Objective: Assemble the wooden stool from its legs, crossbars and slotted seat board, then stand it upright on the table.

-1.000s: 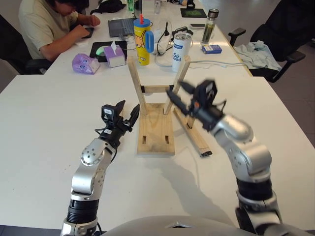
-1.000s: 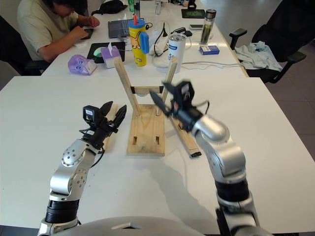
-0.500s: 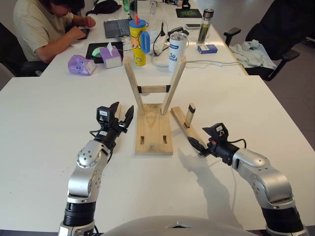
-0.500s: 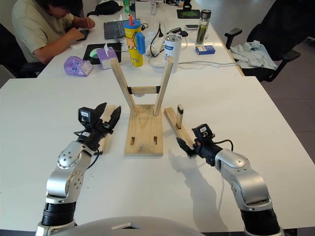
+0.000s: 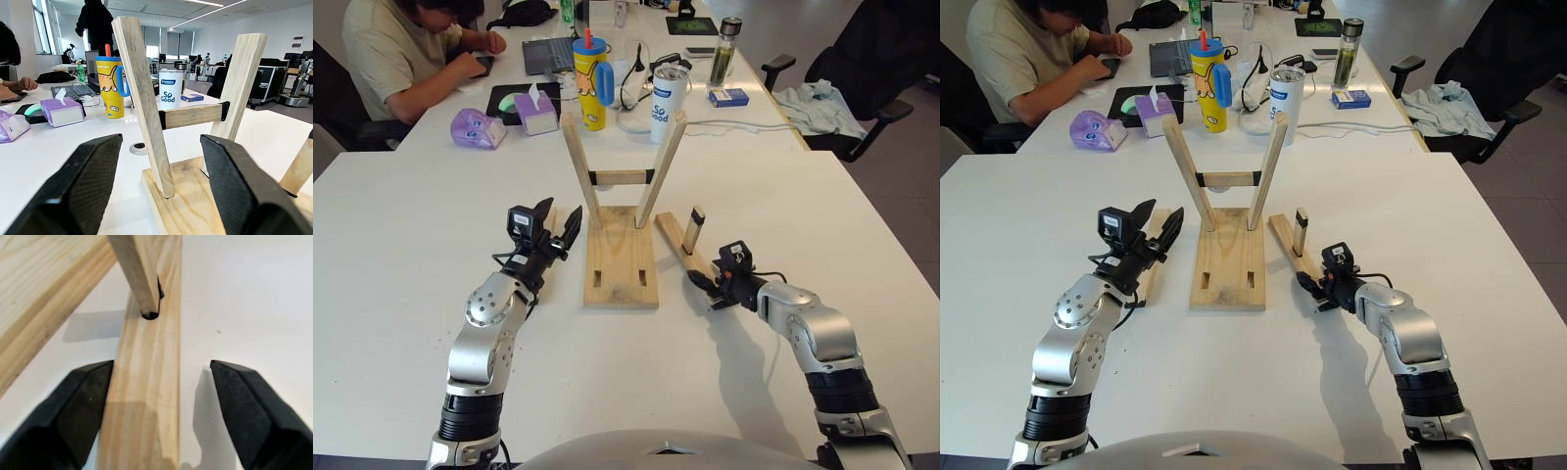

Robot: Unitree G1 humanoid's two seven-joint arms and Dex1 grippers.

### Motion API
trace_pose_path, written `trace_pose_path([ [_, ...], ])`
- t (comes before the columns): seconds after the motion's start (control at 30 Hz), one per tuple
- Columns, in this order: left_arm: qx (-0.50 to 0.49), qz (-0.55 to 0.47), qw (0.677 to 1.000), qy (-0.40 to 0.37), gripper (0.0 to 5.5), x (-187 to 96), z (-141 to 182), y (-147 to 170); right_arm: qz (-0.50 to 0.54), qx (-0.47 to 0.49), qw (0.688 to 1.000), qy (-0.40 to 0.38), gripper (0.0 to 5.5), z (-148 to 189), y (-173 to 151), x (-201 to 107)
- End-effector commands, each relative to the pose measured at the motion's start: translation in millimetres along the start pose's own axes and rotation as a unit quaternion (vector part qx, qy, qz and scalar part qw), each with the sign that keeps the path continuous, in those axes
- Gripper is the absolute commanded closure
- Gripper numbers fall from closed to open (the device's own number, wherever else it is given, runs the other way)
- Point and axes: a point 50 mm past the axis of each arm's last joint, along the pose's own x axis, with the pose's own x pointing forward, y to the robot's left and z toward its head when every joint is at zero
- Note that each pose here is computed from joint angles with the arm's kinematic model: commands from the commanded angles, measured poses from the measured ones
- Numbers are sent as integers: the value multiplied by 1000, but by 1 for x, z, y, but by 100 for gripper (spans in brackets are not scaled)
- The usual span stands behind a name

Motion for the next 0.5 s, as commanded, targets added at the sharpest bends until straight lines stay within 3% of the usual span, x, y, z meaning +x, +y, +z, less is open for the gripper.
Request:
trace_pose_path([
  [0.03,3,0,1000,5,254,-1,0,0,2,-29,999,19,274,2,2,0],
  [0.17,11,-7,1000,8,254,1,0,1,-2,-45,998,40,339,-6,2,1],
  [0.27,16,-19,1000,13,254,3,2,3,-22,-31,999,31,345,-8,-3,1],
  [0.37,22,-37,999,20,254,5,3,3,-33,62,994,-85,345,16,-11,-3],
  [0.5,4,-73,997,35,254,5,4,2,-59,94,959,-262,345,59,-35,-30],
])
